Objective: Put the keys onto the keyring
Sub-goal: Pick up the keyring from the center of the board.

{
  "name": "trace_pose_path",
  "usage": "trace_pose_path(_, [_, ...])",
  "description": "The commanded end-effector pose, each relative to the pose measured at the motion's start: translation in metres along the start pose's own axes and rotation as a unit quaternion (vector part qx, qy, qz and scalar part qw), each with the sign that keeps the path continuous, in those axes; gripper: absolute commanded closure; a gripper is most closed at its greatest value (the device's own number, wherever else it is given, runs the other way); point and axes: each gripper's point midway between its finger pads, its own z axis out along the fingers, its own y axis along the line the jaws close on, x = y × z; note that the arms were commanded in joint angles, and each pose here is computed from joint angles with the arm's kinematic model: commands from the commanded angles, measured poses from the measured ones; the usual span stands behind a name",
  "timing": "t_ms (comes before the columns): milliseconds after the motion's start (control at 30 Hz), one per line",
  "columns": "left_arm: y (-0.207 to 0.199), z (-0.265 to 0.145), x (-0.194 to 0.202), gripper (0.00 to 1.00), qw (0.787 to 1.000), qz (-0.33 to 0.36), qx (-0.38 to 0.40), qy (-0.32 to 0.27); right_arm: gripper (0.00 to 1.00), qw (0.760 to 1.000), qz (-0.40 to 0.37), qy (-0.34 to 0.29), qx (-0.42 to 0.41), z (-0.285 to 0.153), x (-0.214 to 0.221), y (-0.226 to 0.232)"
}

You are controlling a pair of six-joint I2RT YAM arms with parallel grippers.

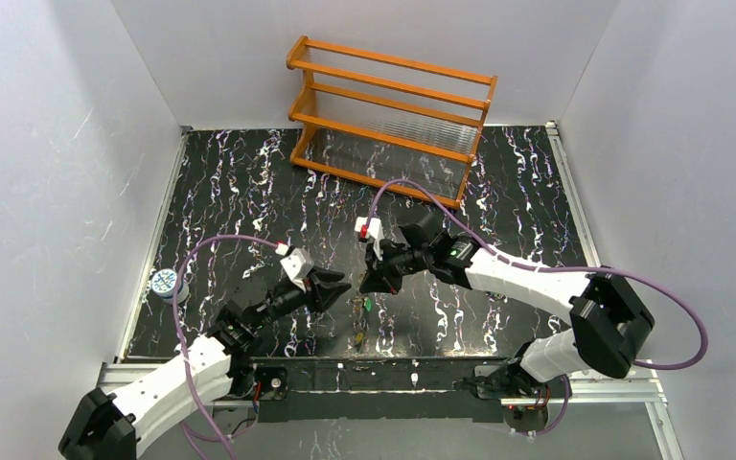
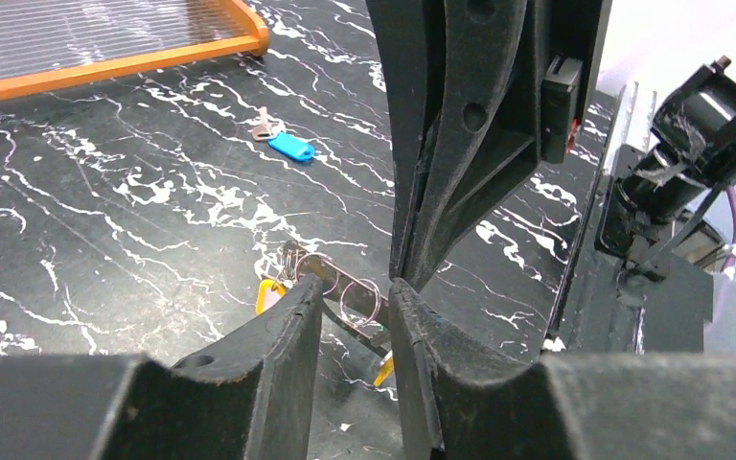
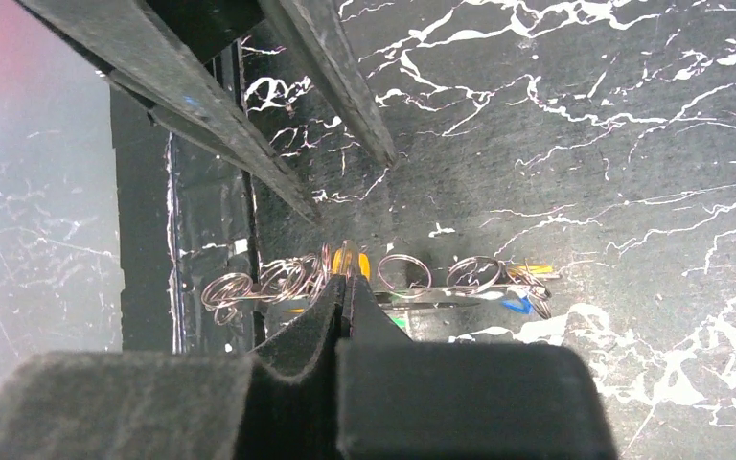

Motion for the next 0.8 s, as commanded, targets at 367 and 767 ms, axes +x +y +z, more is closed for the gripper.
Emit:
trace_pose_path(367, [-0.031, 0.018, -0.005, 0.72, 0.989, 0.09, 0.116, 0.016, 0.99, 0.994, -0.084, -0.057, -0.045, -0.013, -0.032, 0.021])
trace_pose_path(767, [-0.025, 0.016, -0.006, 0.71, 0.992, 0.09, 0.091, 0.017, 0.99, 0.995, -0.08, -0.049, -0.042, -0.015, -0.03, 0.022])
